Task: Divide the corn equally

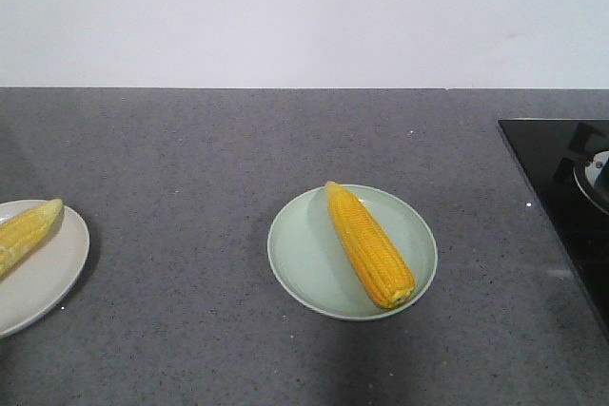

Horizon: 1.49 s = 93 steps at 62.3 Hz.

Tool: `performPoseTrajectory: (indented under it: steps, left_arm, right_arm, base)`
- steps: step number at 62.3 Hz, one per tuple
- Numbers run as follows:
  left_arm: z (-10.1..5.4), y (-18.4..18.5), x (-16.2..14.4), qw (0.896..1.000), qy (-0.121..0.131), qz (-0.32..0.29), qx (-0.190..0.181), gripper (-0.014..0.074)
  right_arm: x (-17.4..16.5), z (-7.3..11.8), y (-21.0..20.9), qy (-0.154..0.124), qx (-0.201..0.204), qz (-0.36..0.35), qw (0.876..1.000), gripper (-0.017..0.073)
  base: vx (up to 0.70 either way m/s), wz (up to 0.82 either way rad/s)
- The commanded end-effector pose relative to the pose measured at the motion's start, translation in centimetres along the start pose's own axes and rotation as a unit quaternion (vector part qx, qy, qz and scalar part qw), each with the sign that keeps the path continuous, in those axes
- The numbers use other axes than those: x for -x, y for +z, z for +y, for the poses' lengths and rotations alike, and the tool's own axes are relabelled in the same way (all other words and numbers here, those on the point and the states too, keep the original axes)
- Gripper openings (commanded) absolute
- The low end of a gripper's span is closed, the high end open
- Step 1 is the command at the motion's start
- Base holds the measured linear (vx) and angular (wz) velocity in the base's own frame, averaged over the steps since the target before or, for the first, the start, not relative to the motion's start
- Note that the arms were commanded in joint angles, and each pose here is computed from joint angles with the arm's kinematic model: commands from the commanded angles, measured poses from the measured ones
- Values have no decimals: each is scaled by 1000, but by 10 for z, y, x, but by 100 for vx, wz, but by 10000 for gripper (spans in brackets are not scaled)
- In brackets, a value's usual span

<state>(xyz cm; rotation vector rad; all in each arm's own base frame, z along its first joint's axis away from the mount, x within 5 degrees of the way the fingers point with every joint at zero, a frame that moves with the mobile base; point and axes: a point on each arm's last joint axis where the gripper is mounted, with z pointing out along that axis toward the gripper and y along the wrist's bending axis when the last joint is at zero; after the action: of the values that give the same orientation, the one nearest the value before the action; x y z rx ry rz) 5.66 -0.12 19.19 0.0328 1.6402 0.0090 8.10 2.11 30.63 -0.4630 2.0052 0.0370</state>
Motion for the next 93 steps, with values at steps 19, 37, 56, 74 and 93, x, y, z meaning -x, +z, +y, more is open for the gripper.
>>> performPoseTrajectory:
  steps: [19, 37, 56, 74, 93]
  left_arm:
    - [1, -1, 6, 999, -7, -43, 4, -7]
    - [1, -1, 6, 999, -7, -43, 4, -7]
    - [1, -1, 6, 999, -7, -43, 4, -7]
    - [1, -1, 6, 999, -7, -42, 4, -7]
    - [1, -1, 6, 999, -7, -42, 4, -7]
  right_arm:
    - [13, -3, -6, -1, -14, -50, 999, -4]
    - [-44, 5, 4, 11, -61, -129, 990, -4]
    - [-89, 7, 3, 79, -150, -175, 970, -4]
    - [-105, 6, 21, 100, -160, -225, 956, -4]
    - [-108, 6, 24, 107, -165, -252, 947, -4]
  base:
    - [0, 0]
    - [0, 0]
    - [0, 0]
    - [0, 0]
    - [0, 0]
